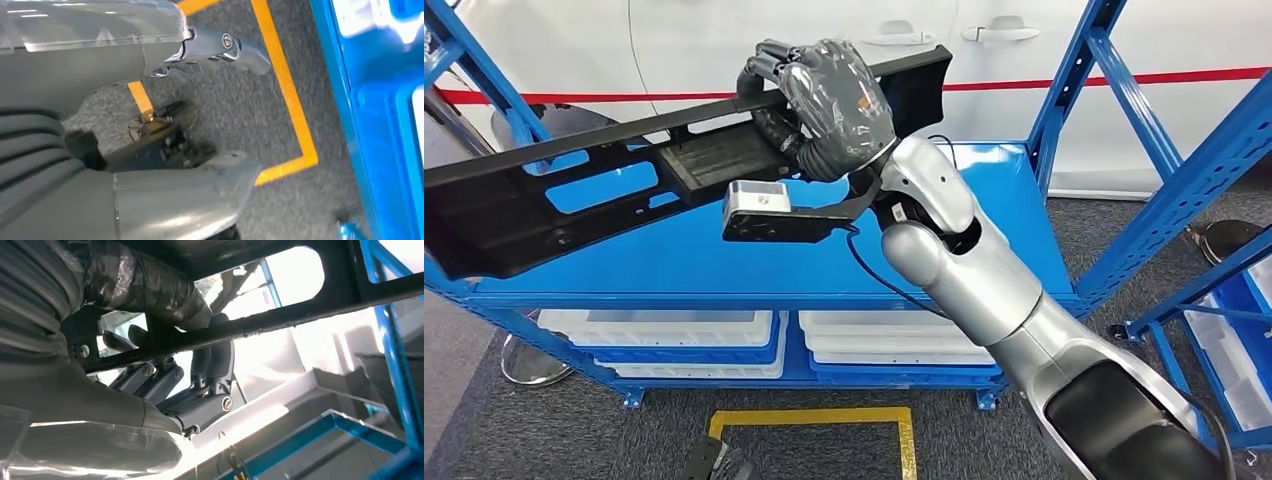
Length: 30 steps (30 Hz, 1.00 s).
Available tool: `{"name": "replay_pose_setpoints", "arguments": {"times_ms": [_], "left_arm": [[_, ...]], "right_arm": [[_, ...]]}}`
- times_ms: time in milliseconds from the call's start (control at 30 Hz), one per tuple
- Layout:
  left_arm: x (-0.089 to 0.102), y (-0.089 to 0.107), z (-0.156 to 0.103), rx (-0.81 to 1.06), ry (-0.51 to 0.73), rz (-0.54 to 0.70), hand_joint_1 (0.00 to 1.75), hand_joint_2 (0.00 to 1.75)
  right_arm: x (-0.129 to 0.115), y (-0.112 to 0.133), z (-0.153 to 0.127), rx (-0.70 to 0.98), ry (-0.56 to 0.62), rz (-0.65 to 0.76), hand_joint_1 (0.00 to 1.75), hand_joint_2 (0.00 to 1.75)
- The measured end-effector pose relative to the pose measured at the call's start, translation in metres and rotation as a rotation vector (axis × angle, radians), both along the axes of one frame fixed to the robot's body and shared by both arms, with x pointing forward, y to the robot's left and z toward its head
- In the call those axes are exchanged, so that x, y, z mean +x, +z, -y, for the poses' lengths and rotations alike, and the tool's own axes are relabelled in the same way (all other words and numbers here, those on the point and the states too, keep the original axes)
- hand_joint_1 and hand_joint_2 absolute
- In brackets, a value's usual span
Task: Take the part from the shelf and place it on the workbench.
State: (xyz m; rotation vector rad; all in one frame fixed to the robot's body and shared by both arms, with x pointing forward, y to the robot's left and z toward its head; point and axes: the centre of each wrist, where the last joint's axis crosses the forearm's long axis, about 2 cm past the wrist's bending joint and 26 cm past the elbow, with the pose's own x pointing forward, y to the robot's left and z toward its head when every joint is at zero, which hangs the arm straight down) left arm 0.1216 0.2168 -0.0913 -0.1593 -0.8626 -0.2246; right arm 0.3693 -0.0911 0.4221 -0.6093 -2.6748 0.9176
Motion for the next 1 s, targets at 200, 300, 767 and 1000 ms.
{"name": "replay_pose_setpoints", "arguments": {"times_ms": [200,300,767,1000], "left_arm": [[-0.011,-0.003,0.000,0.027,-0.025,-0.025,0.00,1.75],[-0.010,-0.003,-0.001,0.030,-0.024,-0.022,0.00,1.75],[-0.008,-0.001,0.006,0.017,0.021,-0.050,0.00,1.75],[-0.007,0.000,0.009,0.014,0.023,-0.049,0.00,1.75]], "right_arm": [[-0.005,-0.022,-0.006,-0.010,0.019,-0.025,1.75,1.75],[-0.007,-0.025,-0.007,0.000,0.027,-0.014,1.75,1.75],[-0.017,-0.033,-0.012,0.014,0.065,-0.002,1.75,1.75],[-0.023,-0.030,-0.016,0.023,0.088,0.011,1.75,1.75]]}}
